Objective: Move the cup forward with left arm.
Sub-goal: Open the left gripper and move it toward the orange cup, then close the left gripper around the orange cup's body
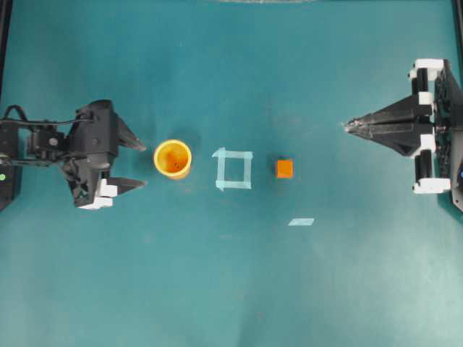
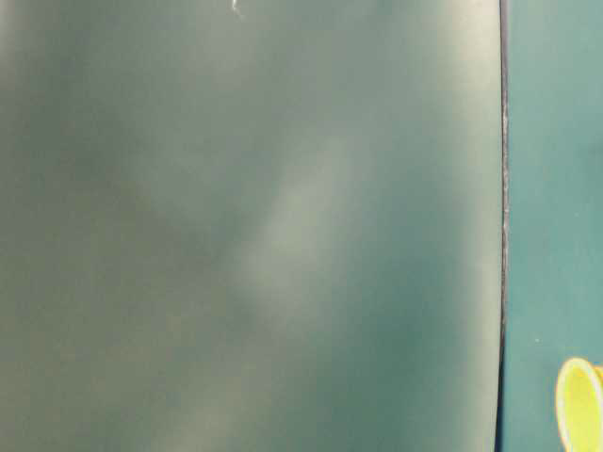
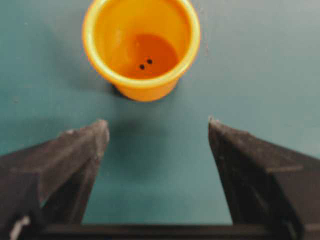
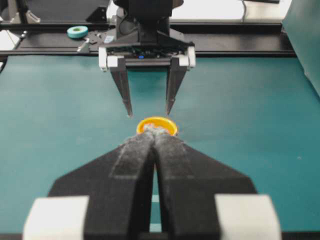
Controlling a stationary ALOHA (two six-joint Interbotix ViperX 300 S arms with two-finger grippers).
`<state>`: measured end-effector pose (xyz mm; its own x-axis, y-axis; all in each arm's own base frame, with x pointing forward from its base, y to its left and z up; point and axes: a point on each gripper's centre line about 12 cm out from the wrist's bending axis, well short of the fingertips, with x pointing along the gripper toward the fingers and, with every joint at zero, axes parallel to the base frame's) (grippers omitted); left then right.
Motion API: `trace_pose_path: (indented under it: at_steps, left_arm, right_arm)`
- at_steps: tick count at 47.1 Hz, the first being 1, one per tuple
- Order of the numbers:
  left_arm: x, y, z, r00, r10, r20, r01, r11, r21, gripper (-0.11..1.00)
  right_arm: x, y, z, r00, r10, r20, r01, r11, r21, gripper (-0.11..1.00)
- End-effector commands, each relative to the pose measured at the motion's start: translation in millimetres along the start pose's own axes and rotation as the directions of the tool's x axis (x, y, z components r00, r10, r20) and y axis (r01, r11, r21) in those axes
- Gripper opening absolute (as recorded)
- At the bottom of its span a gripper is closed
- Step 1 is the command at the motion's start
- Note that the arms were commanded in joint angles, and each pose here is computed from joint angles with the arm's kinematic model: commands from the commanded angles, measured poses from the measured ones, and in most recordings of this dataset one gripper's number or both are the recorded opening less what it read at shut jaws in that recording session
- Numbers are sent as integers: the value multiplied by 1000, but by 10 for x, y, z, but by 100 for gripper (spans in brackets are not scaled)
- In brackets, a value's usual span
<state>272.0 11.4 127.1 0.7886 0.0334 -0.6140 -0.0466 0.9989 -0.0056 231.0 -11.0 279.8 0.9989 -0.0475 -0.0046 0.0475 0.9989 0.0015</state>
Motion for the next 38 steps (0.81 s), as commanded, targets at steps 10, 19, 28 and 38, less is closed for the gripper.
trace_pose_path:
  at_steps: [10,19,28,38]
  left_arm:
    - [244,-3,151,1000,-2,26,1,1000,23,79]
    - [354,1,158,999,-1,44,0,1000,23,79]
    - [375,63,168,998,15,63,-16,1000,13,79]
    - [393,126,185,995,32,92,-32,999,3,79]
  right_arm:
    - [30,-4,147,999,-2,38,2,1000,3,0]
    - [28,-4,167,999,-2,44,2,1000,3,0]
    - [30,-5,179,999,-2,48,2,1000,4,0]
    - [28,-4,181,999,-2,48,2,1000,3,0]
